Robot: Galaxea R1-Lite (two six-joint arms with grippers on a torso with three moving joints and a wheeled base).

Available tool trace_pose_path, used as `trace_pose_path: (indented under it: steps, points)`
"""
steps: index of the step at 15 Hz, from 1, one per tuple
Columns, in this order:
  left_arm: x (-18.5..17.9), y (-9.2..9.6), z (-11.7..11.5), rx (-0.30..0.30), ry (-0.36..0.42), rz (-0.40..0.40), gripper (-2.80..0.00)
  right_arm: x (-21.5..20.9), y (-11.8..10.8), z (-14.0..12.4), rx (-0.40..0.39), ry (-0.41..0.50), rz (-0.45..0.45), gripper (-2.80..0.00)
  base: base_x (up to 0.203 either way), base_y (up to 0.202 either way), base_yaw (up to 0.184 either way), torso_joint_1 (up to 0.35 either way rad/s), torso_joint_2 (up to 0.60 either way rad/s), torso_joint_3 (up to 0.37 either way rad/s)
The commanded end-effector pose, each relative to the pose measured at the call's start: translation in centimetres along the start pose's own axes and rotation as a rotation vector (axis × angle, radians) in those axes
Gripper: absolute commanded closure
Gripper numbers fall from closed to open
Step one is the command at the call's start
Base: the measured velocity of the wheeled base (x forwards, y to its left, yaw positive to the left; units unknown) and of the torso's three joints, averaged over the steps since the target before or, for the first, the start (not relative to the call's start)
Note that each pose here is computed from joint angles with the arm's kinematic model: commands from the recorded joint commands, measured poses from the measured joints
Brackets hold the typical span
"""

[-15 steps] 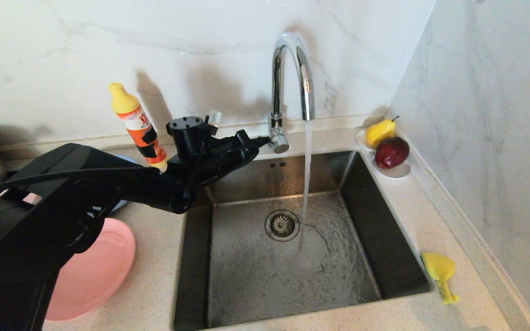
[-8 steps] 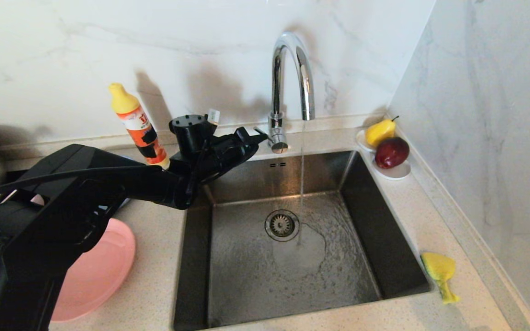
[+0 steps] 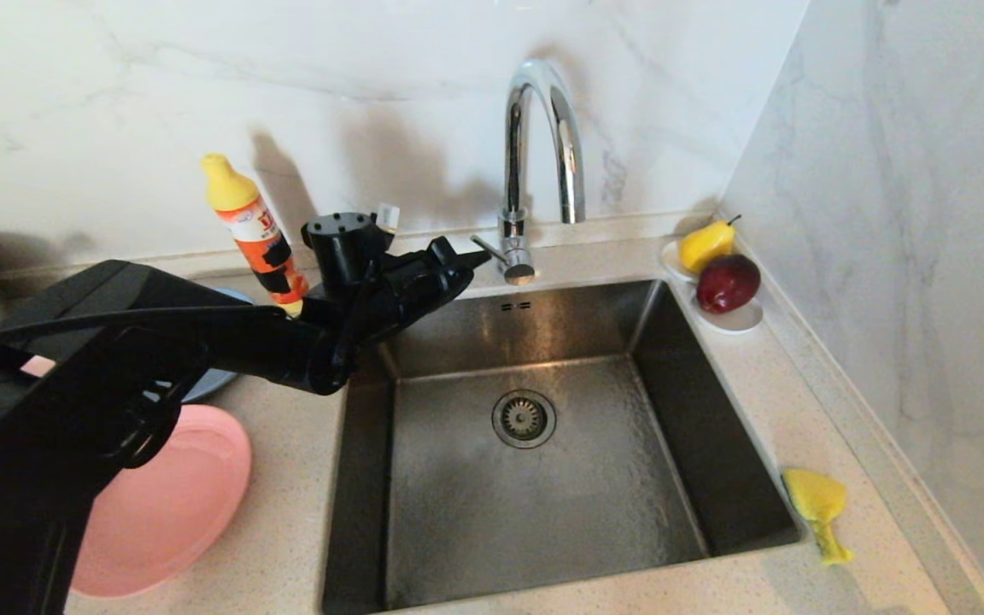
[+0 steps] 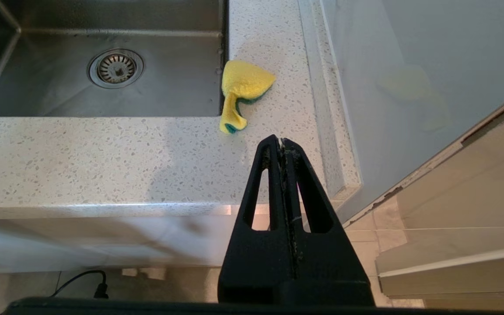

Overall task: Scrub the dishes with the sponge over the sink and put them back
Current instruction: Turn off the faucet, then place the plate on the plate

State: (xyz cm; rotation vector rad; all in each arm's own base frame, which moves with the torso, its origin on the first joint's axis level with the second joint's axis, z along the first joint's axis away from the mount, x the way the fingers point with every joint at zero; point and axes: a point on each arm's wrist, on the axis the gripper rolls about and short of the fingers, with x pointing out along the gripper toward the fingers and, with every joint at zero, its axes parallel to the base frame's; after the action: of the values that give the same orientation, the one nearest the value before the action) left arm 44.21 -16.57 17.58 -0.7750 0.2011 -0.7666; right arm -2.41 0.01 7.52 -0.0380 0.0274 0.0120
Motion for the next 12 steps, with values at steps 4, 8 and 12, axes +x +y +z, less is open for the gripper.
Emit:
trace_pose_path:
  steps: [4,8,12]
  points:
    - [-6.9,-7.8,2.9,0.087,-0.064,-0.066,0.00,0.0,0.0,0.0,0.000,-0.002,0.001,0.00,0.000,0.000,0.000,0.000,0.00,0.000]
    - [-14.4,-13.8,4.3,0.259,-0.153,0.022,0.00,0.0,0.0,0.0,-0.002,-0.002,0.001,0.00,0.000,0.000,0.000,0.000,0.00,0.000]
    - [-20.2,-16.0,4.3,0.412,-0.319,0.483,0.00,0.0,0.0,0.0,0.000,-0.002,0.001,0.00,0.000,0.000,0.000,0.000,0.00,0.000]
